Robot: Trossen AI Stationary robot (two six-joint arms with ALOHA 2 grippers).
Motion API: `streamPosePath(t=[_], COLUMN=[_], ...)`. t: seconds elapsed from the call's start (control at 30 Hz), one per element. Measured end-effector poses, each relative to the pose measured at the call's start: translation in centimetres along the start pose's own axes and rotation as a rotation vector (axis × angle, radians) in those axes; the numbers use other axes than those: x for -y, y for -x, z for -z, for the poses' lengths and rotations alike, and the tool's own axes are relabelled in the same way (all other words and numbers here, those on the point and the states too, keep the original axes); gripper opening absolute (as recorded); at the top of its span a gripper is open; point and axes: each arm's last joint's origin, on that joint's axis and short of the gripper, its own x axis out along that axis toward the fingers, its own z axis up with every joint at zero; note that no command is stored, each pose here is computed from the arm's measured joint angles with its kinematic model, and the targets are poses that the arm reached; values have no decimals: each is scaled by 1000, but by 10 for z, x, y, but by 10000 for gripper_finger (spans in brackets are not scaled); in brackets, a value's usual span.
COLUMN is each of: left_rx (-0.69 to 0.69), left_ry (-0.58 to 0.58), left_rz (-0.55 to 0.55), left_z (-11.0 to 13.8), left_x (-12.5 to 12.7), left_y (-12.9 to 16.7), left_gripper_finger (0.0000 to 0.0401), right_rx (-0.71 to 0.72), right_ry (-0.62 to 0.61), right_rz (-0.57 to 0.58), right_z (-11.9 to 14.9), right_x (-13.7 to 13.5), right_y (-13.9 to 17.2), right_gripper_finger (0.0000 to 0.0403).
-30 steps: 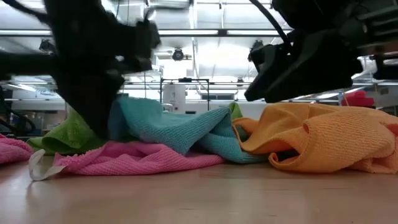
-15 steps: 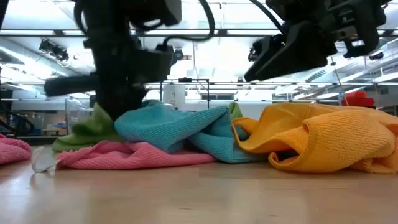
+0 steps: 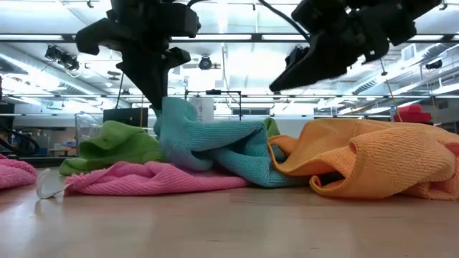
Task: Fold microfiber towels
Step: Fold the left blue microfiber towel
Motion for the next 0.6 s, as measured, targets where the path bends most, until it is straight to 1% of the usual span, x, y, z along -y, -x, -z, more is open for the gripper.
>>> streamPosePath(t=[0.13, 0.3, 0.47, 0.6], left_rx=[11, 95, 116, 145], left_ry=[-13, -30, -9, 2], left_rz=[6, -12, 40, 36], left_z=[0, -9, -17, -23], left_x=[-2, -5, -9, -12], left_y=[0, 2, 21, 31], left_gripper_finger=[8, 16, 7, 12], right_rx=[18, 35, 53, 72], right_ry=[-20, -50, -65, -71], right_rz=[3, 13, 3, -6], right_z=[-7, -13, -10, -3], right_x=[8, 13, 9, 4], right_y=[20, 39, 35, 25], right_gripper_finger=[154, 154, 154, 154])
